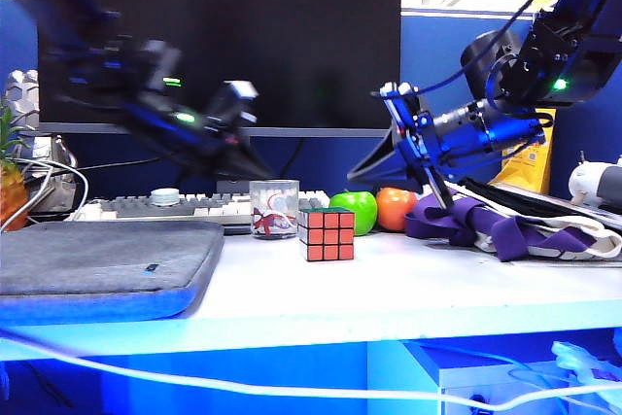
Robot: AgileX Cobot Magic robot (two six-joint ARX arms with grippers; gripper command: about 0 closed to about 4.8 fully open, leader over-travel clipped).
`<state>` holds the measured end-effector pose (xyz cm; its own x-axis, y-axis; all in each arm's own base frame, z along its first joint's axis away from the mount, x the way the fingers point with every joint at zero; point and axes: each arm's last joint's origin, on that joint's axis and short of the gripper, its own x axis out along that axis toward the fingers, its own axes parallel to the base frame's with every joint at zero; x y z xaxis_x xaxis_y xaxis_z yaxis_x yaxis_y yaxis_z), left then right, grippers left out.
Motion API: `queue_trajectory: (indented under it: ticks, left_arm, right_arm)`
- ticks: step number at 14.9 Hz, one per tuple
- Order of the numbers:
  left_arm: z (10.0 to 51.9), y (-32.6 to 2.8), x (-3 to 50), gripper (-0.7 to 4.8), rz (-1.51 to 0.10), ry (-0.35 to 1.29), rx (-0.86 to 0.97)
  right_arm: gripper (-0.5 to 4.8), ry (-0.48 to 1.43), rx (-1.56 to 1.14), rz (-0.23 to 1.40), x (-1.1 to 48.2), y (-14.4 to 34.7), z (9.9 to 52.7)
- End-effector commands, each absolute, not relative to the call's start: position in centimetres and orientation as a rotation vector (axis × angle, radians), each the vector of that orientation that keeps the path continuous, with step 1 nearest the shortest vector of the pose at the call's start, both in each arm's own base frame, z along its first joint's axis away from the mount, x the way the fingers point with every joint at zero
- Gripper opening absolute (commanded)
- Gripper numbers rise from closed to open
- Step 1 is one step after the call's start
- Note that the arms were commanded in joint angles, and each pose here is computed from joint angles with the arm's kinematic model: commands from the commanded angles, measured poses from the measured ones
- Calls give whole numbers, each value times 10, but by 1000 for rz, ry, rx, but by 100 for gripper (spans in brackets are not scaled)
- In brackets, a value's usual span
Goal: Rotate the Rubik's Cube so that its red face is facing towards you.
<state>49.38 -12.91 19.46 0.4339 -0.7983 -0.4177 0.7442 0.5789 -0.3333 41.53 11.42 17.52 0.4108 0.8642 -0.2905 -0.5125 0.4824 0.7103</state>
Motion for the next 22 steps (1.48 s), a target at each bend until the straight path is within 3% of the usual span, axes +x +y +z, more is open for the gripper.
queue_trajectory:
  ticks: [1, 3, 6, 17, 22]
  left_arm:
    - [173, -150, 503, -3, -1019, 602, 4]
    - [158, -150, 514, -3, -969, 633, 69]
    - [157, -152, 515, -3, -1015, 597, 110]
    - [158, -174, 508, -3, -1169, 570, 59]
    - [151, -175, 500, -3, -1208, 683, -16]
  right_arm:
    - [-2, 736, 585, 958, 413, 115, 178]
    - [-2, 758, 598, 1007, 411, 115, 180]
    - [-2, 771, 589, 1005, 409, 118, 179]
    - [-2, 792, 470, 846, 412, 133, 149]
    - [-2, 702, 437, 788, 424, 135, 155]
